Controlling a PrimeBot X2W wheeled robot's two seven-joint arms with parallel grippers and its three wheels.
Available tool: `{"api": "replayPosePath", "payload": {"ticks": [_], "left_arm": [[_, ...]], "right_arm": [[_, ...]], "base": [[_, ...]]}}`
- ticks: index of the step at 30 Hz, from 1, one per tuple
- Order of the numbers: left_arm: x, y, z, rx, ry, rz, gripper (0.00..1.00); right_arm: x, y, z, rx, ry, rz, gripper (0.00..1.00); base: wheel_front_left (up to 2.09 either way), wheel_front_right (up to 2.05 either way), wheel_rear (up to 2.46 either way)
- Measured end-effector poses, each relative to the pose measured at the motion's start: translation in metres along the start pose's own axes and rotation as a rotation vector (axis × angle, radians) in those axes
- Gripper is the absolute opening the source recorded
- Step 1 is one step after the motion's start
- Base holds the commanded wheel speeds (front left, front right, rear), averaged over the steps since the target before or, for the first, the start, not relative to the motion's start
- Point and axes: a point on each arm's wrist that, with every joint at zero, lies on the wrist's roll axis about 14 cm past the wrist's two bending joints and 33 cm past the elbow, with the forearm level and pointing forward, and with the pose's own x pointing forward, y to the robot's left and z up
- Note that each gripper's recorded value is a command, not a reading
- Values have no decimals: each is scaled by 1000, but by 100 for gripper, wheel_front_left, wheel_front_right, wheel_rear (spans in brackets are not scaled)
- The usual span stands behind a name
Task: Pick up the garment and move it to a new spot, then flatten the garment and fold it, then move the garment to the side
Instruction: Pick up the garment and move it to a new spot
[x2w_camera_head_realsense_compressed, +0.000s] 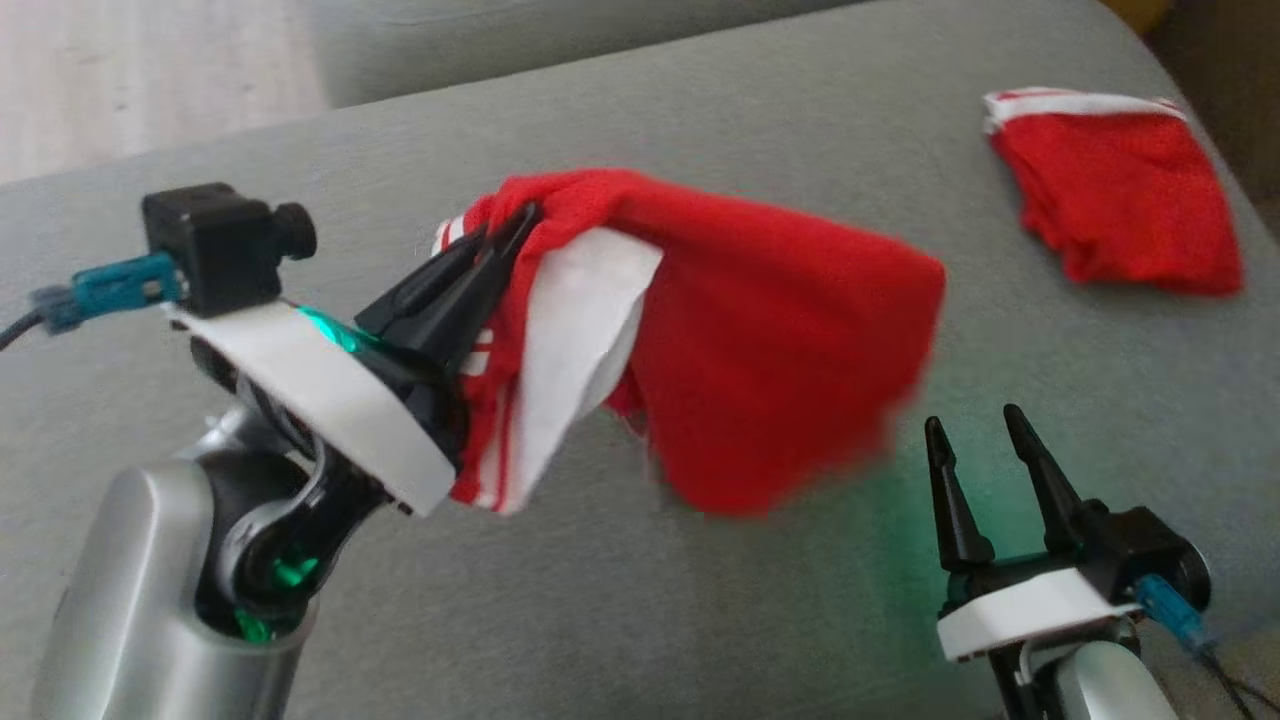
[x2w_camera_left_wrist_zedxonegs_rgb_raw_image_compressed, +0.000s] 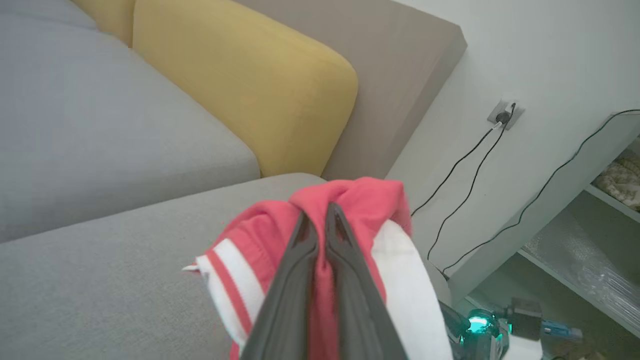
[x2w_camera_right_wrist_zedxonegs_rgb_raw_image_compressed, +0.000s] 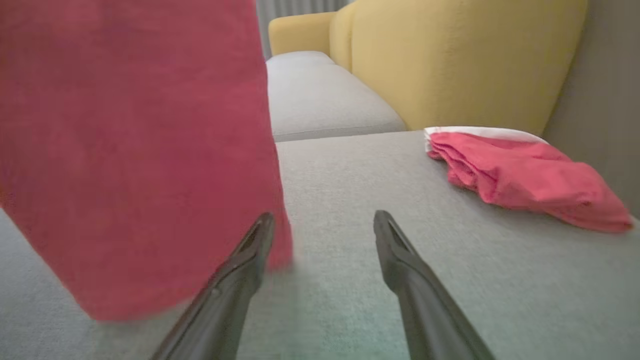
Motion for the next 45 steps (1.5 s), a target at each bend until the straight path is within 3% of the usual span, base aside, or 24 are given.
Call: {"api": "replayPosePath", "payload": {"ticks": [7, 11, 13, 14, 15, 22, 27, 35, 40, 45], "left_arm": [[42, 65, -78, -252, 185, 151, 0], [47, 112, -132, -320, 267, 299, 0], [48, 130, -151, -297, 269, 370, 2], [49, 137, -155, -282, 252, 403, 40], [51, 142, -157, -269, 236, 418, 100], [47, 134, -121, -42, -29, 421, 100], [20, 121, -116, -55, -178, 463, 100], [-77, 116, -140, -56, -262, 694, 100], [-134, 108, -134, 6, -325, 841, 100], [-175, 90, -142, 72, -323, 914, 100]], "right_arm": [[-12, -29, 2, 27, -1, -102, 100], [-19, -41, 0, 32, 7, -150, 100], [-23, -46, -3, 31, 18, -167, 100], [-24, -47, -4, 30, 22, -173, 100], [-24, -48, -5, 29, 25, -176, 100], [-18, -44, 1, 6, 4, -152, 100], [-11, -37, 12, -32, -29, -115, 100], [-1, -14, 26, -96, -77, -29, 100], [-1, 4, 26, -115, -83, 31, 100], [-2, 16, 29, -117, -97, 71, 100]], "base": [[0, 0, 0], [0, 0, 0], [0, 0, 0], [0, 0, 0], [0, 0, 0], [0, 0, 0], [0, 0, 0], [0, 0, 0], [0, 0, 0], [0, 0, 0]]}}
